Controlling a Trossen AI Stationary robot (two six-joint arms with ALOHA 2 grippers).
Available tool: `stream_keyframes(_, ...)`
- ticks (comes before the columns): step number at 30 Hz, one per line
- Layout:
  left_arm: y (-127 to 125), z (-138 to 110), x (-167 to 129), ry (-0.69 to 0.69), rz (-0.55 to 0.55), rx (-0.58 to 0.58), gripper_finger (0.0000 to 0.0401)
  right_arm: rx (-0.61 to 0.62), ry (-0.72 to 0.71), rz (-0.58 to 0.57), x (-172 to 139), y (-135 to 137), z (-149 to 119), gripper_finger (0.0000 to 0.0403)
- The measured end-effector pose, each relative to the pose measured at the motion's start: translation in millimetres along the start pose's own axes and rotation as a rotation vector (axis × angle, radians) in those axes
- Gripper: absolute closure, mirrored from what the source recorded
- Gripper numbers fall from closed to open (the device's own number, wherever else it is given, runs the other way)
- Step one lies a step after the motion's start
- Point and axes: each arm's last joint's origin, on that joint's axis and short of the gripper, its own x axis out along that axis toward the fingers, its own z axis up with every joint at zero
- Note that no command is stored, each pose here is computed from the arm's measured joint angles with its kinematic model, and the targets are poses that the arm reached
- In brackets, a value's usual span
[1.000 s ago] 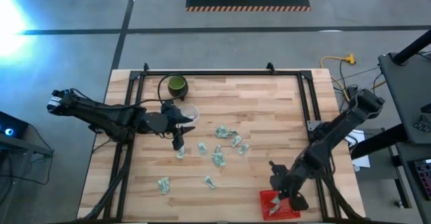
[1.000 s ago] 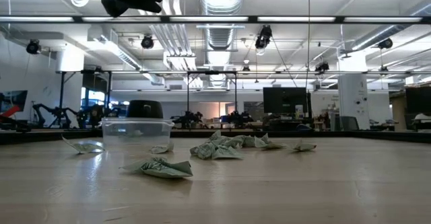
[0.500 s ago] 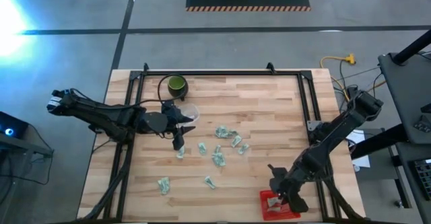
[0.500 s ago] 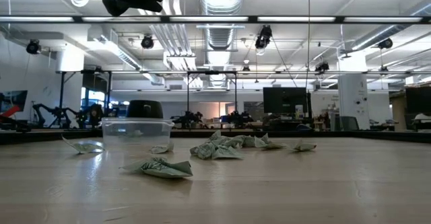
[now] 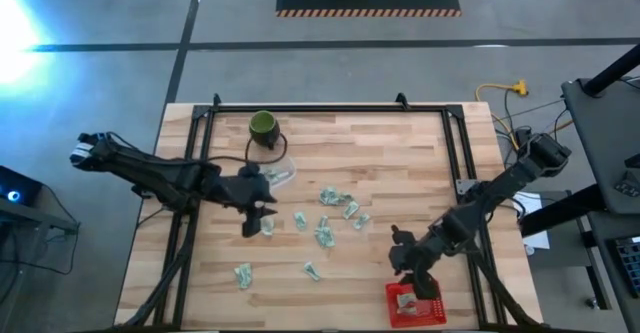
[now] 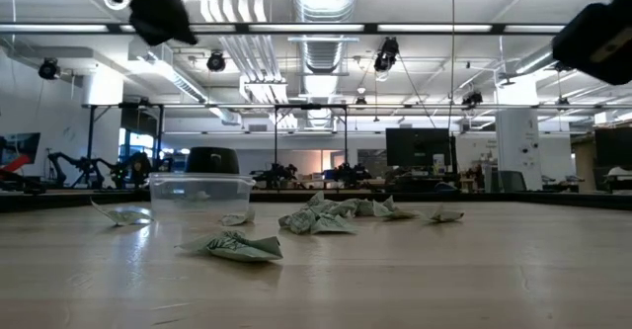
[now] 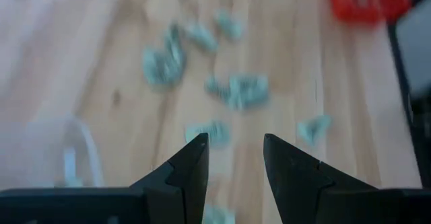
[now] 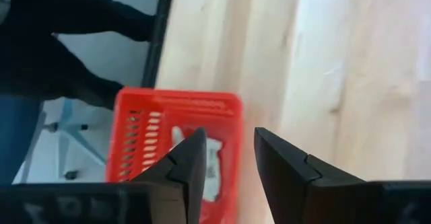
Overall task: Pick and place items into bin
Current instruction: Put the green stevia packet into the transparent bin
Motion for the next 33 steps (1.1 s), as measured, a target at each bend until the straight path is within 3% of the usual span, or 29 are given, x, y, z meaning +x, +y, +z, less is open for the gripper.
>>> stream_keyframes(5, -1, -16, 7, 0.183, 0.014, -0.030, 0.0276, 0.018, 0.005, -0.060, -3, -14, 5, 0.0299)
stream_keyframes(20, 3, -54, 71, 0.440, 0.313, -0.639, 0.0276, -0.030, -0.193, -0.214, -44, -34, 19, 0.0323)
stream_keyframes(26, -1, -59, 93, 0.494, 0.307, -0.693, 0.0276, -0.034, -0.328, -0.313, -65, -36, 21, 0.0324)
stream_keyframes(33, -2, -59, 103, 0.485, 0.298, -0.696, 0.0276, -0.045, -0.441, -0.384, -86, -35, 20, 0.0293)
